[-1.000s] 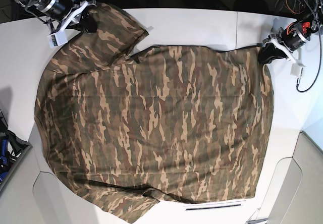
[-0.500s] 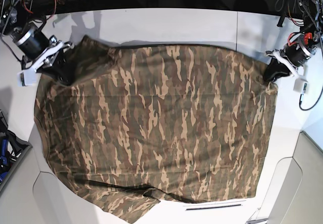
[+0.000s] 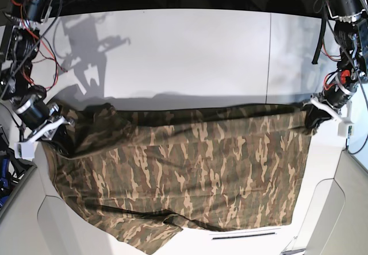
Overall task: Fold the T-shirt properly
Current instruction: 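Lift the shoulder edge with both grippers and fold it over toward the hem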
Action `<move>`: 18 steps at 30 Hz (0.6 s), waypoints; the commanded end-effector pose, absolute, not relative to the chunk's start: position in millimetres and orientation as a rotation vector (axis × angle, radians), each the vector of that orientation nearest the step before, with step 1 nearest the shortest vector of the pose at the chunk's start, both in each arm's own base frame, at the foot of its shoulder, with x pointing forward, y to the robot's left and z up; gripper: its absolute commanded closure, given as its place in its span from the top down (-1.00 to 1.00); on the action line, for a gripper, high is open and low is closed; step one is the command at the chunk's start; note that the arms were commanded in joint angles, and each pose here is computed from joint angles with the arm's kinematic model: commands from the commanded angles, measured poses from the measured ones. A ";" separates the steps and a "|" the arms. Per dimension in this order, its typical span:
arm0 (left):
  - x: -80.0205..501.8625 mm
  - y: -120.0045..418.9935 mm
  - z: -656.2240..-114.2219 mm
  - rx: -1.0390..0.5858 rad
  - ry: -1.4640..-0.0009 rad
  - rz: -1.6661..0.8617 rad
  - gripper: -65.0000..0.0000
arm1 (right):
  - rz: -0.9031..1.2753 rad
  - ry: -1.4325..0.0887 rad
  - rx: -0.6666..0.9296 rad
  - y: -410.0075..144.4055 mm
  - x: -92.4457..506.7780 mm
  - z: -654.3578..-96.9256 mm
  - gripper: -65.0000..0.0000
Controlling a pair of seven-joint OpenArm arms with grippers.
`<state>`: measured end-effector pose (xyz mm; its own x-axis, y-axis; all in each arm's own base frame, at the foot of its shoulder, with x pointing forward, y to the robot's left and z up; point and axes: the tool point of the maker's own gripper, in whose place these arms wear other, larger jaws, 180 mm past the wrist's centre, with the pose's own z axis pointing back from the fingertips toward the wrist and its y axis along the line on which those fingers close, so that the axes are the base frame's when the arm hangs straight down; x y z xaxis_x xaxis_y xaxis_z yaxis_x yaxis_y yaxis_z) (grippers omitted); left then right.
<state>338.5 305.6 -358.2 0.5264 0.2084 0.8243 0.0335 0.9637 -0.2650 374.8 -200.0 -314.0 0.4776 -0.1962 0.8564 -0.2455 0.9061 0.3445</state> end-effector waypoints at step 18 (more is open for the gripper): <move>405.9 329.7 -335.6 -0.310 -1.126 0.248 -1.00 | 0.081 -1.071 0.458 -185.3 456.2 -312.3 -1.00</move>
<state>393.0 320.8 -361.0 0.4762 0.3506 0.8064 -0.0542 0.9270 -0.3710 442.9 -178.7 -337.6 0.5501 -0.1445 0.8225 -0.2700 0.9012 0.3389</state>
